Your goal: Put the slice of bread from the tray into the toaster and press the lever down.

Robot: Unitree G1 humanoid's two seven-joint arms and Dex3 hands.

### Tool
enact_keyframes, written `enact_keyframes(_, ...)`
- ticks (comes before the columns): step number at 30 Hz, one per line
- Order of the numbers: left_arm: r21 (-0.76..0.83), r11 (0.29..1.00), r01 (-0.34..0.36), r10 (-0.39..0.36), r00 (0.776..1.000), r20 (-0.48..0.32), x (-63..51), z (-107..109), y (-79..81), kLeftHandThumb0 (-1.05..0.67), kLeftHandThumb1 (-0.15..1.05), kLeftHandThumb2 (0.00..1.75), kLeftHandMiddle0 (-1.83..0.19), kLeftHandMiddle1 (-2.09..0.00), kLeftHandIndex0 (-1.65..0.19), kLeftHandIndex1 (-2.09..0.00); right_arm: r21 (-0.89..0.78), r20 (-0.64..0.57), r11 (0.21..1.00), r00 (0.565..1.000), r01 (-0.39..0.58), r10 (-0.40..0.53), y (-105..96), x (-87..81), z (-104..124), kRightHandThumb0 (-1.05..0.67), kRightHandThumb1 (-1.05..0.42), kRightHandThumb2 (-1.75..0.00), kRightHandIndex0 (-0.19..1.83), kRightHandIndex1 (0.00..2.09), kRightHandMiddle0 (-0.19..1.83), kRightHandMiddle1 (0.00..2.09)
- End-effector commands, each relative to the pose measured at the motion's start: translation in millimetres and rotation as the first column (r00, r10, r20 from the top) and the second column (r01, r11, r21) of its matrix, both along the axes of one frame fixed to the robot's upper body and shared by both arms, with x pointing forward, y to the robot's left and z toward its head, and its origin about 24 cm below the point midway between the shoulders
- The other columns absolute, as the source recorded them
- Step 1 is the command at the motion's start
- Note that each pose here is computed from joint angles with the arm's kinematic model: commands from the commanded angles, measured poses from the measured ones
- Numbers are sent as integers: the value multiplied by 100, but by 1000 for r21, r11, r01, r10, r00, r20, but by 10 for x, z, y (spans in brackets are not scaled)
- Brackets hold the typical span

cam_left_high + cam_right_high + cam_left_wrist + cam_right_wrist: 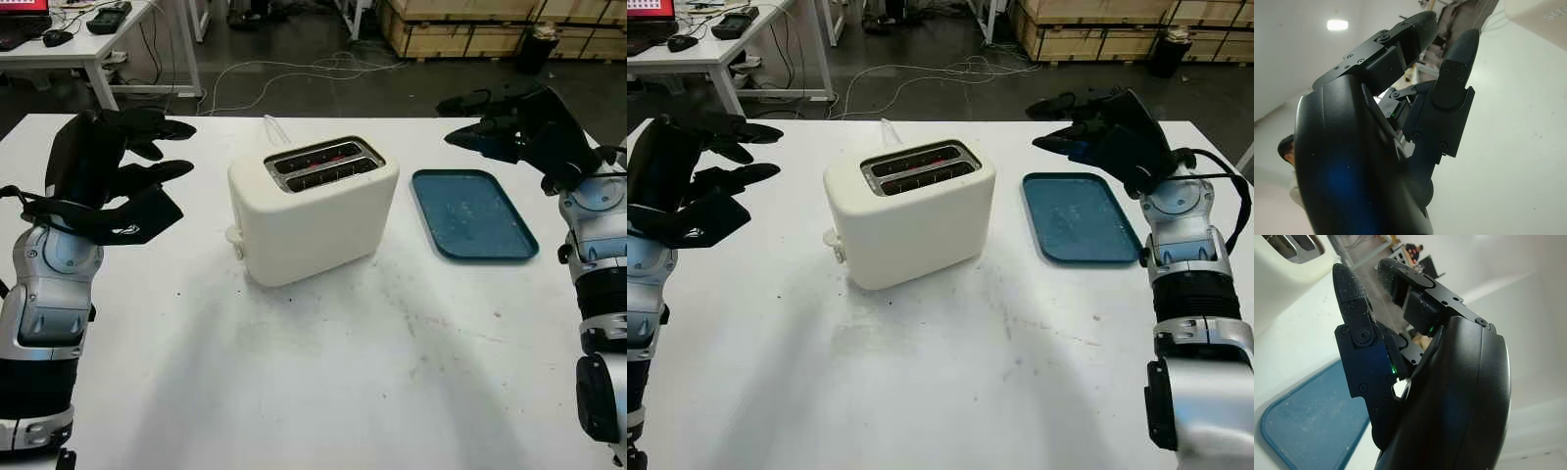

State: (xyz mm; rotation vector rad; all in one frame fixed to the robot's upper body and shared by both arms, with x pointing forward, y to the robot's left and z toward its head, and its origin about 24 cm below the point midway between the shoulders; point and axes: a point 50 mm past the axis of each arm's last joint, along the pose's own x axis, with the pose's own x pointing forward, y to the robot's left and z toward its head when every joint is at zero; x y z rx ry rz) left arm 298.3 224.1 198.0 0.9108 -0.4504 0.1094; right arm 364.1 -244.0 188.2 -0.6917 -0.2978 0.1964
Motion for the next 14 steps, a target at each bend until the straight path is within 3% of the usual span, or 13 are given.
enact_keyframes(1,13,1000,13,-14,1000,24,17,68,-29,-41,80,0,-81,-100,-109,-10,-13,26,1000,1000,1,-1,31,7,93,-60,-87,-1,108,6,99,0)
enact_keyframes(14,17,1000,13,-13,1000,24,6,82,-25,-40,80,0,-79,-100,-108,-10,-29,-6,1000,1000,-1,1,65,-6,77,-59,-87,0,108,7,98,0)
